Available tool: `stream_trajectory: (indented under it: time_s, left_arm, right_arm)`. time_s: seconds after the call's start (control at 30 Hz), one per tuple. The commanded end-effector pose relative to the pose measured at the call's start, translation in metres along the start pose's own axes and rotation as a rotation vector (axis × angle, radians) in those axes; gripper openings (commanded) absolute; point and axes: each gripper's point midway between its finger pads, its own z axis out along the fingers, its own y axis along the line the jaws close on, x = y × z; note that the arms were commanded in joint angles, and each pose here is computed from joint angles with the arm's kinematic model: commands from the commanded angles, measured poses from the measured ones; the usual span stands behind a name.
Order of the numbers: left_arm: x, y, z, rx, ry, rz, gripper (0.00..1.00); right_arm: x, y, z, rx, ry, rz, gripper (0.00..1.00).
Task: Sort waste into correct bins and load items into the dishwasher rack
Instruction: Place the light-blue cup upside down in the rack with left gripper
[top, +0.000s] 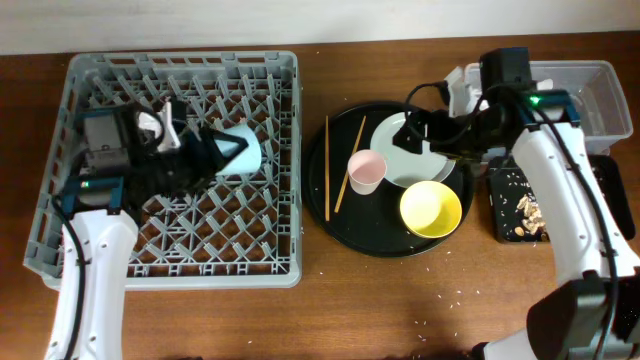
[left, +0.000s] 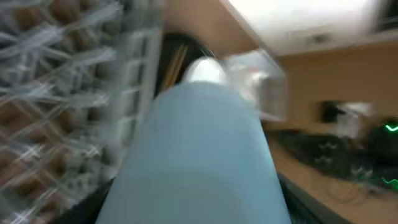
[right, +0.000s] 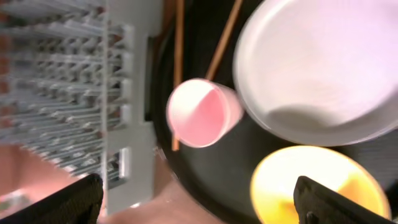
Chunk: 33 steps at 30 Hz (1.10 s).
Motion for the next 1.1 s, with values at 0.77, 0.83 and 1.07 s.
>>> stream_trajectory:
  time_s: [0.77,0.83,1.07]
  left_arm:
    - [0.078,0.138,0.060,-0.914,0.431,0.234,0.80]
    - [0.075,0.133,0.057,-0.913,0.428,0.233,0.83]
    - [0.021,0.055,0.033,-0.828,0.268,0.280,0.86]
  right_arm:
    - [0.001,-0.010,-0.006,0.114,-0.007,-0.035,0.99]
    - [0.003,-0.003,0.004,0.106,0.009,-0.049,1.00]
    - [-0.005,0.003,0.050,0.172,0.018,-0.027,0.91]
